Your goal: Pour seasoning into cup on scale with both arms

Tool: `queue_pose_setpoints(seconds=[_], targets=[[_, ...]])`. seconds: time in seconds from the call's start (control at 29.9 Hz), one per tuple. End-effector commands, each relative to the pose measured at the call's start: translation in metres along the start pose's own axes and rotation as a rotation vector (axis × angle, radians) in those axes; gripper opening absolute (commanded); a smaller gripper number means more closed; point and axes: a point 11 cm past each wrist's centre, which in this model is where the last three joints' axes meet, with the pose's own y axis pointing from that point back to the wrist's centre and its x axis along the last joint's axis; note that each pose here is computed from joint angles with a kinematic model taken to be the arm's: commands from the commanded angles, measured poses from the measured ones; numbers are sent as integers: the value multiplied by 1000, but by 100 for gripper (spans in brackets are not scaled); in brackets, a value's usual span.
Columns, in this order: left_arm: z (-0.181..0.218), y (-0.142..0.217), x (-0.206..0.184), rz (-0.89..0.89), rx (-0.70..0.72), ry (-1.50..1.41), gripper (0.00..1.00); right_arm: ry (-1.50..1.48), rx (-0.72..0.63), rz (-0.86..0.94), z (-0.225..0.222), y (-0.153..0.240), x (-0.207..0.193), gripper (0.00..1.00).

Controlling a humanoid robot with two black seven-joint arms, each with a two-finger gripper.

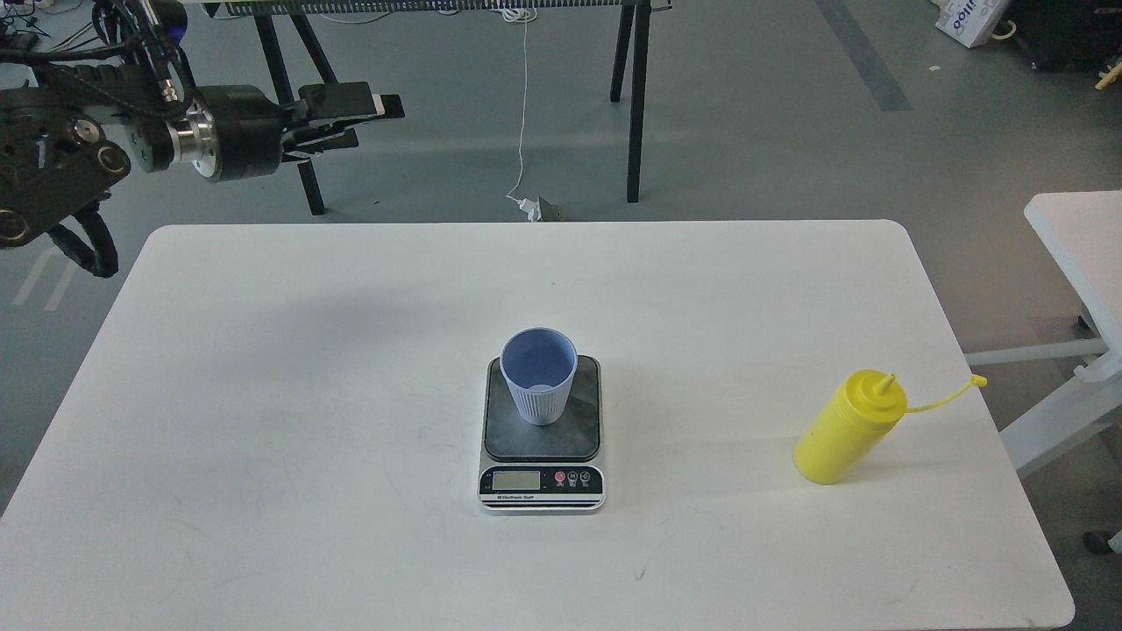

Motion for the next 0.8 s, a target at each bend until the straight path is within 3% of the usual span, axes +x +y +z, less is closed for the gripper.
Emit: queue_pose_setpoints(seconds=[0.0, 0.33, 0.77], targets=[[-11, 10, 0, 10, 25, 11, 97, 43, -68, 21, -8, 31, 26, 99], [-18, 11, -6, 3, 35, 23, 97, 155, -268, 146, -5, 128, 92, 99], [-41, 12, -30, -29, 68, 69, 97, 143, -375, 689, -18, 321, 190, 100]])
